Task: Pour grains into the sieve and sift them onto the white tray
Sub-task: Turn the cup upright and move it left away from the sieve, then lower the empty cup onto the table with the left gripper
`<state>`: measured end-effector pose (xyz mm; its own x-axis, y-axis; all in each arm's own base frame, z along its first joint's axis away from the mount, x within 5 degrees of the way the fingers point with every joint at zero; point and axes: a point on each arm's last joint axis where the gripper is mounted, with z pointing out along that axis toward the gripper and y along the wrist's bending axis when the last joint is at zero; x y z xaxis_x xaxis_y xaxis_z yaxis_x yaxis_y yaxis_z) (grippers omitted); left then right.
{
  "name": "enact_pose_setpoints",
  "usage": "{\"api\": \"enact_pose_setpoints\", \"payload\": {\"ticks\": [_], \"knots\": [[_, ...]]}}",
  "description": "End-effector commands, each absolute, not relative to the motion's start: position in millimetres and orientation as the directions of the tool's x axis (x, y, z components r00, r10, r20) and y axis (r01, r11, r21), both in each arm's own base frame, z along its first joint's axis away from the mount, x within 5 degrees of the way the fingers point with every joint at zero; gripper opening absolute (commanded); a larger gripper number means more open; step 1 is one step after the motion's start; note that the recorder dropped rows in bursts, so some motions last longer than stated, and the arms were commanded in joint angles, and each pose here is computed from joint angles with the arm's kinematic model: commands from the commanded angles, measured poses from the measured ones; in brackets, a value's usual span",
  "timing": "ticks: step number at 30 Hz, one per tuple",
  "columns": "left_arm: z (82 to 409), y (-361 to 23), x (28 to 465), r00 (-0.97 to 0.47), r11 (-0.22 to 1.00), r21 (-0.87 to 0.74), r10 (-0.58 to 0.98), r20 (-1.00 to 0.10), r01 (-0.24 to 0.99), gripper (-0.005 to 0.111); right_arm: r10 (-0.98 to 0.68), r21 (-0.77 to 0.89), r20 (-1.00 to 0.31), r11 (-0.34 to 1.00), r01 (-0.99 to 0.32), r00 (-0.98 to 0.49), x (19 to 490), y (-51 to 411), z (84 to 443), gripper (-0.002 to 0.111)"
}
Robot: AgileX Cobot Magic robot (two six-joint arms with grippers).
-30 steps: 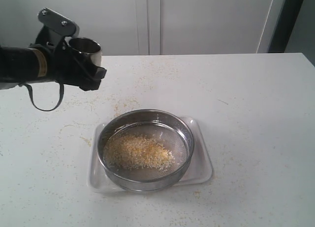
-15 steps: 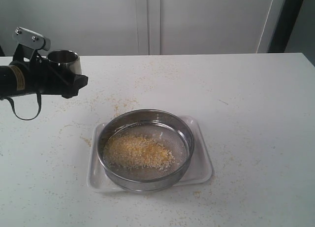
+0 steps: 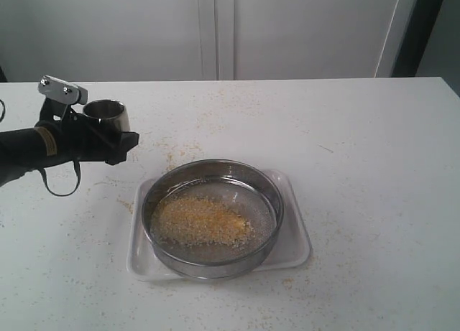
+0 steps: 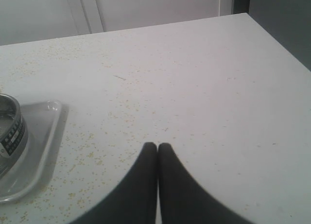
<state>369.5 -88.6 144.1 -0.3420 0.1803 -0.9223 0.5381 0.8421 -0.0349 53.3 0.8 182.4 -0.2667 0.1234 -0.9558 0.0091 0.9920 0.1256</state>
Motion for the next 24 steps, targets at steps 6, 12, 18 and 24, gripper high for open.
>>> {"api": "enact_pose_setpoints", "payload": {"ticks": [6,12,18,24], "knots": [[114,-82,377,-0.38,0.895,-0.073,0.112,-0.918,0.44,0.0,0.123,0.124,-0.959,0.992,0.011,-0.253,54,1,182,0.0],[101,-83,378,-0.361,0.89,-0.057,0.124,-0.924,0.452,0.0,0.123,0.124,-0.959,0.992,0.011,-0.253,54,1,182,0.0],[90,-83,378,-0.374,0.89,-0.071,0.116,-0.92,0.451,0.0,0.123,0.124,-0.959,0.992,0.011,-0.253,54,1,182,0.0],[86,-83,378,-0.378,0.889,-0.076,0.114,-0.919,0.452,0.001,0.123,0.124,-0.959,0.992,0.011,-0.253,54,1,182,0.0]]}}
